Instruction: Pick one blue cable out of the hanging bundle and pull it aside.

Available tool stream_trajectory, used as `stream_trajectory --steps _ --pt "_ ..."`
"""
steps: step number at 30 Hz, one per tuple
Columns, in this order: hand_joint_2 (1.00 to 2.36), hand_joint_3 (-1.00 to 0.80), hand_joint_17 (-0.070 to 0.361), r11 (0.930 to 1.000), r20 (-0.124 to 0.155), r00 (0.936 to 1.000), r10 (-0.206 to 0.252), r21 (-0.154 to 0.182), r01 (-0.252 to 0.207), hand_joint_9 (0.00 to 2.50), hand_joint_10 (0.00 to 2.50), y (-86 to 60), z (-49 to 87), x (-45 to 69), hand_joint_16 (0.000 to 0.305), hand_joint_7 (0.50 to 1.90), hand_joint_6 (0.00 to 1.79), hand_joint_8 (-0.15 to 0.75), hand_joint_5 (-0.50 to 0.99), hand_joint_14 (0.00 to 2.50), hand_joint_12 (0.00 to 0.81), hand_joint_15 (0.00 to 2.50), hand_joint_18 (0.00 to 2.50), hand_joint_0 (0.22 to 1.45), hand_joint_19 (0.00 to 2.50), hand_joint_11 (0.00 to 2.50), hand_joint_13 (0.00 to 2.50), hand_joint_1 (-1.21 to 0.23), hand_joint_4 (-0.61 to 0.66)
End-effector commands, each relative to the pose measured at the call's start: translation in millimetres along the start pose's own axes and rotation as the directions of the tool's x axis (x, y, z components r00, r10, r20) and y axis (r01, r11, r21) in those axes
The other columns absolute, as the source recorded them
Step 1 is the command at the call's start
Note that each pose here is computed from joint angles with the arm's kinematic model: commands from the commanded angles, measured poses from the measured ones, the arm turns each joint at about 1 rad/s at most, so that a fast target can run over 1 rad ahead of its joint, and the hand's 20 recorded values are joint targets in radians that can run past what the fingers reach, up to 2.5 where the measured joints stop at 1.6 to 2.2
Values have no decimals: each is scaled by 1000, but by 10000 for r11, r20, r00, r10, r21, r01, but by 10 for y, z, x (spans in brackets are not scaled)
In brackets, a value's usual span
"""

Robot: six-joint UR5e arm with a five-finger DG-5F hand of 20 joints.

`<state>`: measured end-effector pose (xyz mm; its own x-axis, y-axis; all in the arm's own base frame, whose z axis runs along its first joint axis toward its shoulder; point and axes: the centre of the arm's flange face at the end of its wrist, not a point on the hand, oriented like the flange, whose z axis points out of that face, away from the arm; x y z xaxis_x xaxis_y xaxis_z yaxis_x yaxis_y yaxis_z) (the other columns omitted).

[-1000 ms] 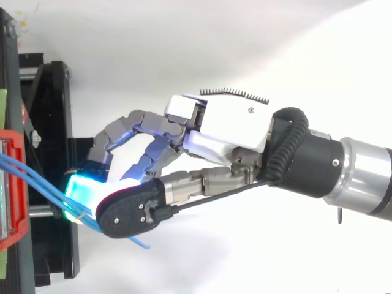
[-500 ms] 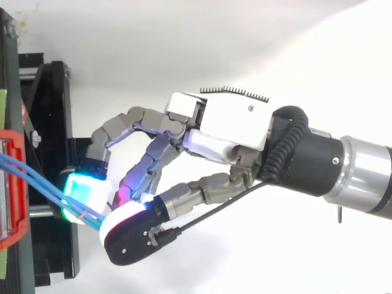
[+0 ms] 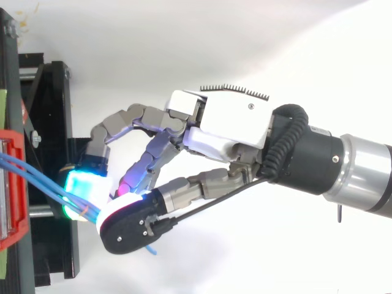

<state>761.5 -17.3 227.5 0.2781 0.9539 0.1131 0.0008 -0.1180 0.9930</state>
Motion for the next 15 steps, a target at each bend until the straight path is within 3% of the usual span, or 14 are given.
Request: stream_trajectory --steps 1,7,15 --pt "1009 -384 108 10000 -16 10000 -5 17 6 1171 20 -4 -4 6 48 860 914 247 -168 24 347 676 807 572 755 880 959 -565 -153" --pt "1010 -359 110 10000 29 10000 -5 11 5 1204 18 -2 -1 -8 49 858 904 244 -164 22 351 672 794 569 767 850 962 -506 -122" --pt "1016 -266 108 10000 -60 10000 -11 37 11 1190 20 -2 4 -19 48 878 918 258 -169 22 351 669 826 588 733 873 972 -702 -40"
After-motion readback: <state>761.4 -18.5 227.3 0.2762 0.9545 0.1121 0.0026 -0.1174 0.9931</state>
